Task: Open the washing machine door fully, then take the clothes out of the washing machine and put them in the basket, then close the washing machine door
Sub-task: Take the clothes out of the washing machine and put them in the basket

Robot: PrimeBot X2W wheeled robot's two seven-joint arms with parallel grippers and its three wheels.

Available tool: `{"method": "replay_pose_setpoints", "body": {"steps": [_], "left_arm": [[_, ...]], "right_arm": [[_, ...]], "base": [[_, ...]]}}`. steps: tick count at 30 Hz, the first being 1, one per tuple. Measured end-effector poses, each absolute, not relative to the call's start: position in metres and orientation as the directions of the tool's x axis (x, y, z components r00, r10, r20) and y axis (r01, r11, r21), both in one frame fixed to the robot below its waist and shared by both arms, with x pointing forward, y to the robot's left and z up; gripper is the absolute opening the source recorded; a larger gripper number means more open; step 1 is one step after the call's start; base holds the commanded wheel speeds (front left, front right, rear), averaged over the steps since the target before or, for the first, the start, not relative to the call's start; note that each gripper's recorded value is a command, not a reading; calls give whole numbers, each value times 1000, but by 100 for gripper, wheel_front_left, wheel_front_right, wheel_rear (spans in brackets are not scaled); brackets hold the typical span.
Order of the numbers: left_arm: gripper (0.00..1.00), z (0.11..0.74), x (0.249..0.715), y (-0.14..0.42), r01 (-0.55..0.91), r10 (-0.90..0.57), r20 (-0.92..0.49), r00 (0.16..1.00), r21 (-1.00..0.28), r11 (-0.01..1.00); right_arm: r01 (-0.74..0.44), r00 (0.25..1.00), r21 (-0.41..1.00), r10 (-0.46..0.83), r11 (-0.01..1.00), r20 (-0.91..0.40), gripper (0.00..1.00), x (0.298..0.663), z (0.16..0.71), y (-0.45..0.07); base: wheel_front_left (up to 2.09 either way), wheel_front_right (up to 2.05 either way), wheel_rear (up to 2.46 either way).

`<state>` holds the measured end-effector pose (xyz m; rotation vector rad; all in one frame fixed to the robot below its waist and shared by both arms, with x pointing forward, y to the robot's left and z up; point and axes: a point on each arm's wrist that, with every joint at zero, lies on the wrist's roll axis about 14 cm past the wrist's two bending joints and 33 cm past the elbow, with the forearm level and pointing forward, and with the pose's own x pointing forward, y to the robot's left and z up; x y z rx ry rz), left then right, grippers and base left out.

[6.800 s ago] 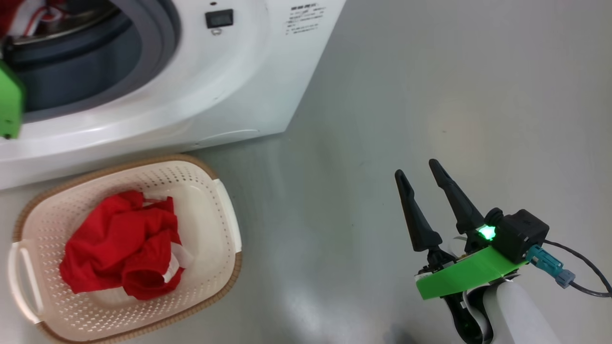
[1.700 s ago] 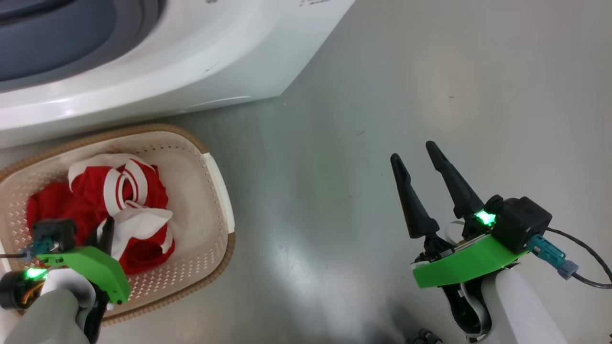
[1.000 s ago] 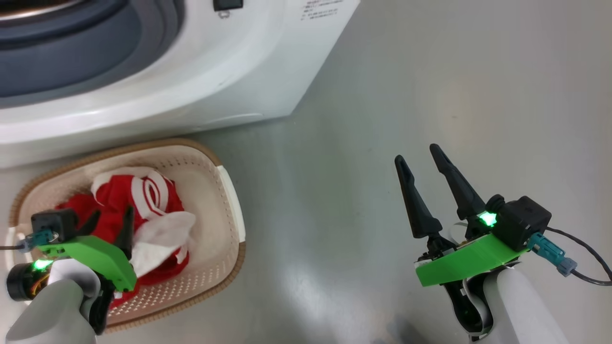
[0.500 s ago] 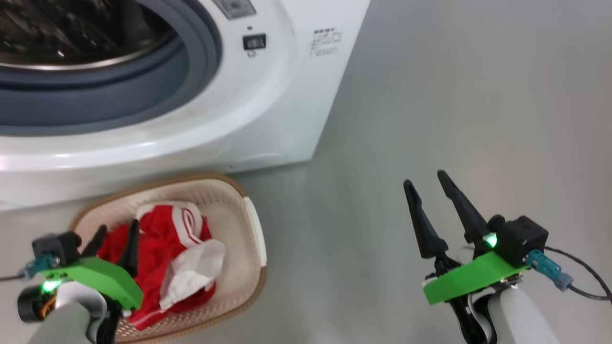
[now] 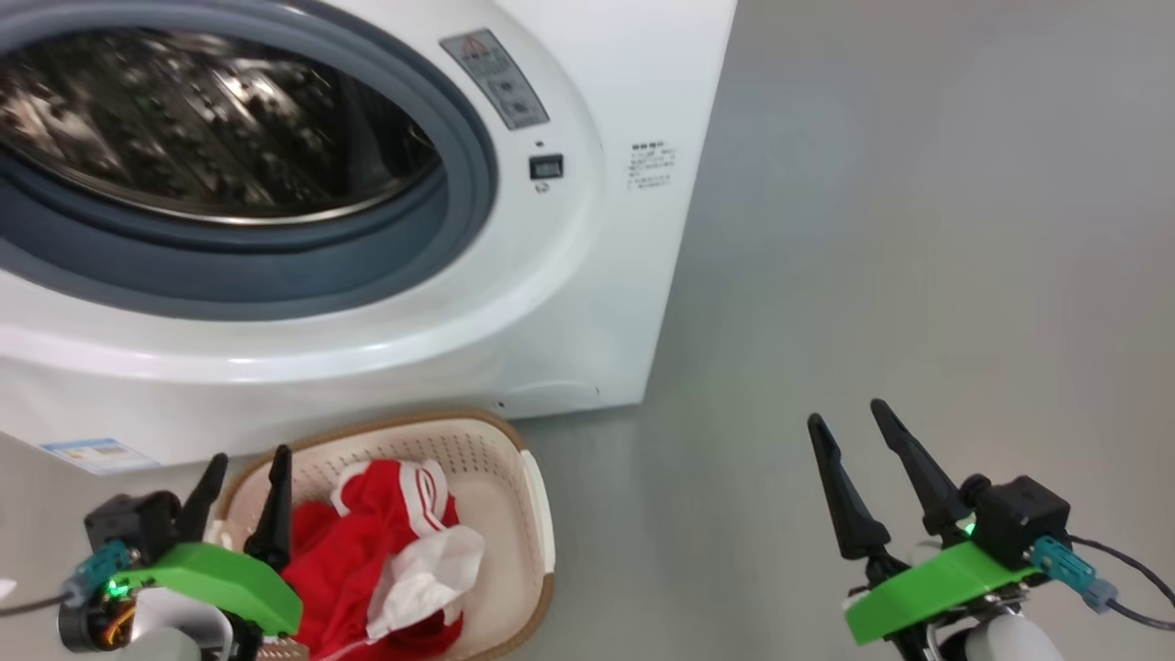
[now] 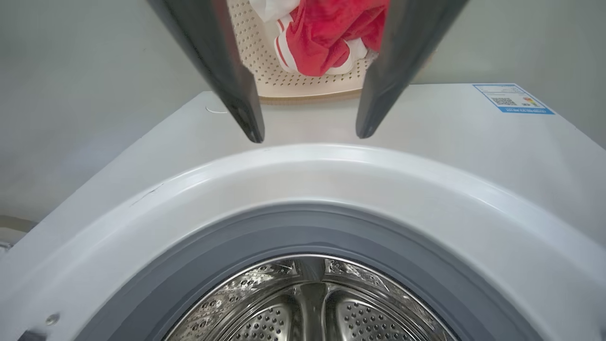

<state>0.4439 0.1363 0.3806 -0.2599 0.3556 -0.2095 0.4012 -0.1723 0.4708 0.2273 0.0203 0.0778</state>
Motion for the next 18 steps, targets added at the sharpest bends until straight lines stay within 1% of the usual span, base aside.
{"method": "replay_pose_setpoints", "body": {"steps": [8,12,18], "left_arm": [[100,433,432,145,159,-207,-154,966,-277,948],[100,452,421,147,179,-207,-95,974,-244,953],[100,470,402,157,171,-182,-37,983,-208,963]], "right_arm": [[-87,996,218,84,972,21,100,387,484,-175],[-86,996,212,80,974,34,100,380,489,-178],[-85,996,199,79,976,39,100,368,492,-183]], "base": [[0,0,0],[0,0,0],[0,0,0]]}}
